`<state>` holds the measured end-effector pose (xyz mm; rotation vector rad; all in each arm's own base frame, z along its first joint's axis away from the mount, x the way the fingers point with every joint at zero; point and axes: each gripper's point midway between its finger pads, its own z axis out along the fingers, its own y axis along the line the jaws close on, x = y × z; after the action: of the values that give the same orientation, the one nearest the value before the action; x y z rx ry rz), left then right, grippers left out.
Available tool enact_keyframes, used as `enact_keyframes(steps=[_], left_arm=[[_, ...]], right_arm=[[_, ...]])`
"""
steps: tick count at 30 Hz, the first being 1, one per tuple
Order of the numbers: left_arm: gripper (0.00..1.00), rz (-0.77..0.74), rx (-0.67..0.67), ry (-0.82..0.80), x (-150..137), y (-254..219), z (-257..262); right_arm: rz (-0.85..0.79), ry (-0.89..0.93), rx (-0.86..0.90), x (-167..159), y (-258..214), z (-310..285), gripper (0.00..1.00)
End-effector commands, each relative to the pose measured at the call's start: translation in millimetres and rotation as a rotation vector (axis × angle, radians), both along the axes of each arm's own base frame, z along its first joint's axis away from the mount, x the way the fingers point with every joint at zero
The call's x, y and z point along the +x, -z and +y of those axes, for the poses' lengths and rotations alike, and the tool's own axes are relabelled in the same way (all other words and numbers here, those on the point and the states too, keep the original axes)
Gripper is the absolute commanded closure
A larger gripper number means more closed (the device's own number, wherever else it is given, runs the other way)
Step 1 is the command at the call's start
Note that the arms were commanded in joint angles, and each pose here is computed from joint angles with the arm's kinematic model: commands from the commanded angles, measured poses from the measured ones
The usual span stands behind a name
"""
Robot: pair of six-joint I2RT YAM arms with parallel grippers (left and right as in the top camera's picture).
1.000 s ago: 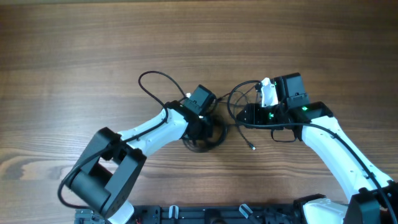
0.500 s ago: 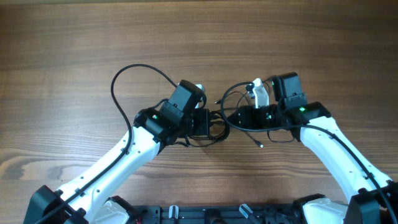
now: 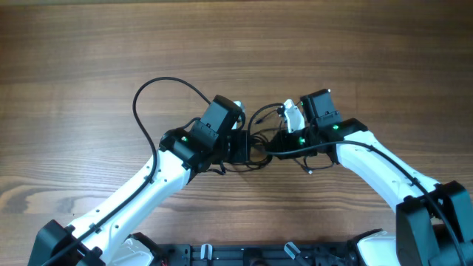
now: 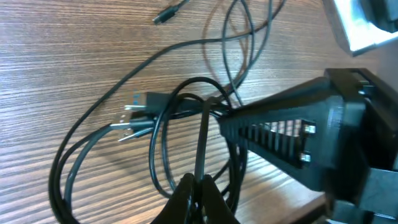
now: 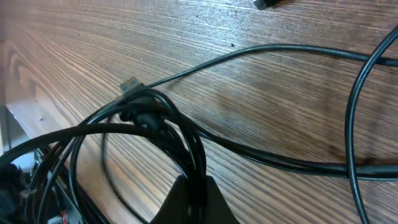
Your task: Untangle cables
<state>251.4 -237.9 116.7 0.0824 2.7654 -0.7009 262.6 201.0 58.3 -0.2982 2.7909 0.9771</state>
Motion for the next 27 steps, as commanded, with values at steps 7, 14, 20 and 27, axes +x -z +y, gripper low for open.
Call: enact_keyframes(steps=[7,14,20,27], left_arm=[[0.95,-0.047,0.233,-0.146,9.3,36.9,57.4],[0.95,-0.036,0.250,-0.294,32.7,37.9,98.8],[0.90,-0.013,0.216,-0.301,33.5,37.9,99.6],[0.59,0.044,-0.027,-0.109,20.4,23.9,49.4]], right_arm=[[0.022,-0.116,0.258,-14.6,-32.3,18.1,0.96],[-0.013,-0.245,0.541,-29.0,-85.2,32.1,0.96],[-0.036,-0.294,0.599,-34.2,-94.7,34.5,0.96],[-0.061,-0.321,0.680,-30.5,-111.8,39.5,0.96]])
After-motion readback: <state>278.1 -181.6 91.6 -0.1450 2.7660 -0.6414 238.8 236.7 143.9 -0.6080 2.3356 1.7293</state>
